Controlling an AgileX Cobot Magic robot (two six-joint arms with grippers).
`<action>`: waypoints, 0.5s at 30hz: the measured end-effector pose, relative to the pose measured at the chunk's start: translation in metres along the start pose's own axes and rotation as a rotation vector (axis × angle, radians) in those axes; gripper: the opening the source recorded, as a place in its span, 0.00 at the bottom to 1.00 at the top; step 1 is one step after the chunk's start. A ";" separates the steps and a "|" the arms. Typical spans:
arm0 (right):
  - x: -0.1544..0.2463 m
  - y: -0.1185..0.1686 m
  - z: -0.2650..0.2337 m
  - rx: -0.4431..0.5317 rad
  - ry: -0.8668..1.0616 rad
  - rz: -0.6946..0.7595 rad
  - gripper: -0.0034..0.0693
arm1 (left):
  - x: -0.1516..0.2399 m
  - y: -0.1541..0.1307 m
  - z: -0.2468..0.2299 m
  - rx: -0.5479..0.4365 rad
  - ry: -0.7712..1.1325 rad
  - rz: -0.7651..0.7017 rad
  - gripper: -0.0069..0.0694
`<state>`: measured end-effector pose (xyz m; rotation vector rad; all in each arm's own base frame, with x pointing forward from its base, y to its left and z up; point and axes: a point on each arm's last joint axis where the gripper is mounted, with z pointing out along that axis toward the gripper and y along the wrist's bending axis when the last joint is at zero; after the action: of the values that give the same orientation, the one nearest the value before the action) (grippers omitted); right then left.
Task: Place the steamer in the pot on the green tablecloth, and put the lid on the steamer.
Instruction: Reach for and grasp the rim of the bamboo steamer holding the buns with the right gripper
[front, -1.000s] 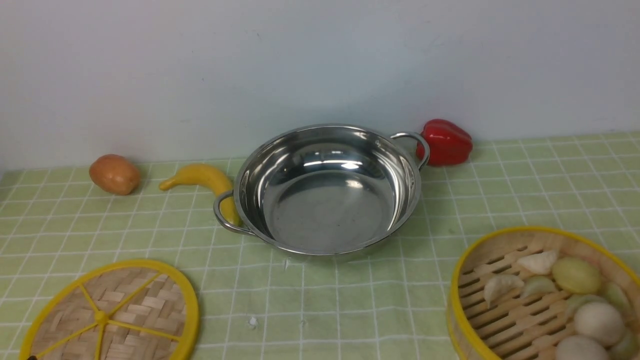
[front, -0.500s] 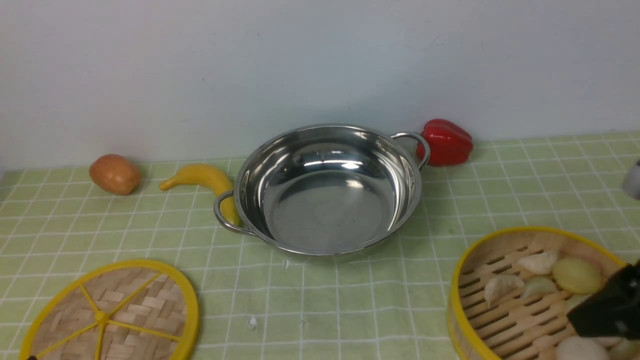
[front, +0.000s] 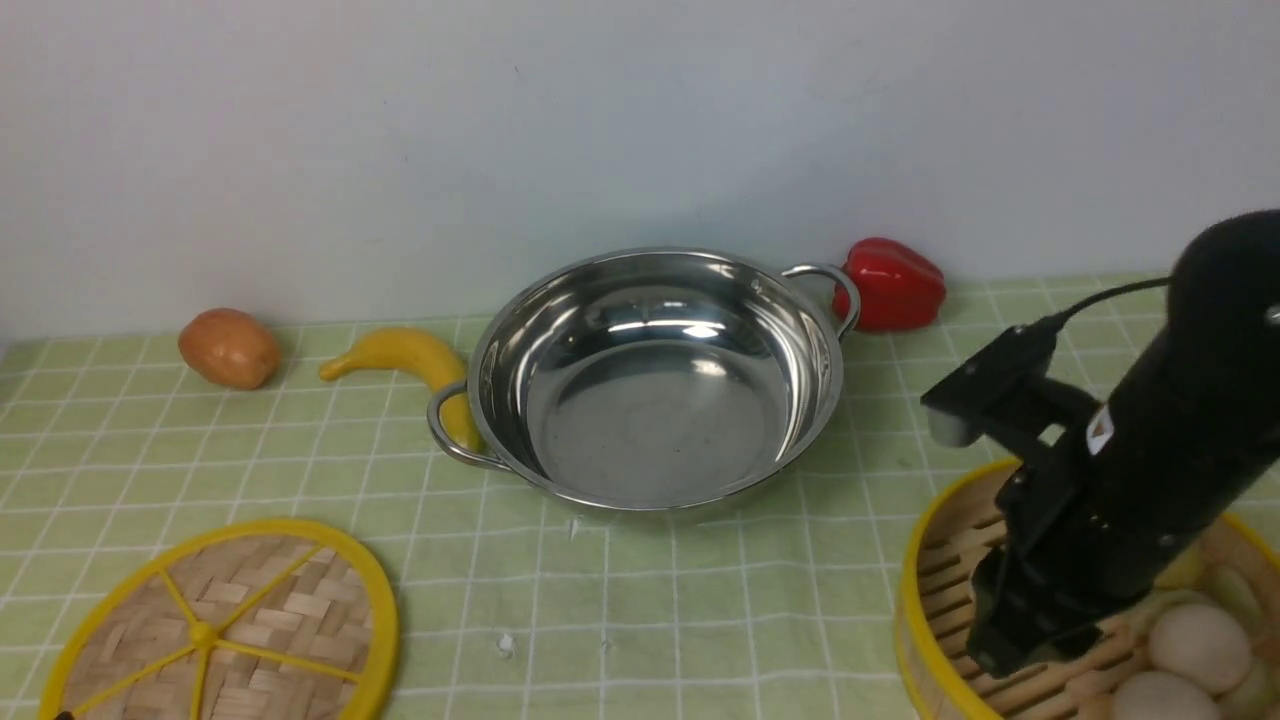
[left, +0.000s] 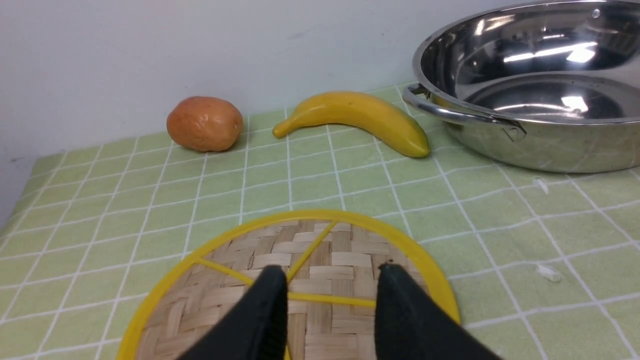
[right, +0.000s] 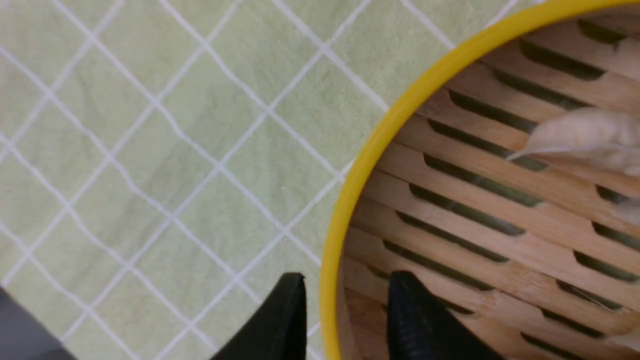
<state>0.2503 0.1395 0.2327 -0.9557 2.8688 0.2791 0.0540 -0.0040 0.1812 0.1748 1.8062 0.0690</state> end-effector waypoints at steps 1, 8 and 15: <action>-0.002 -0.002 0.007 0.013 0.021 0.019 0.42 | 0.000 0.000 0.000 0.000 0.000 0.000 0.41; -0.006 -0.002 0.025 0.025 0.072 0.019 0.49 | 0.000 0.000 0.000 0.000 0.000 0.000 0.41; -0.010 0.001 0.044 0.015 0.120 0.012 0.50 | 0.000 0.000 0.000 0.000 0.000 0.000 0.41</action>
<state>0.2598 0.1548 0.1913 -0.9860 2.9808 0.2081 0.0540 -0.0040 0.1812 0.1748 1.8062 0.0690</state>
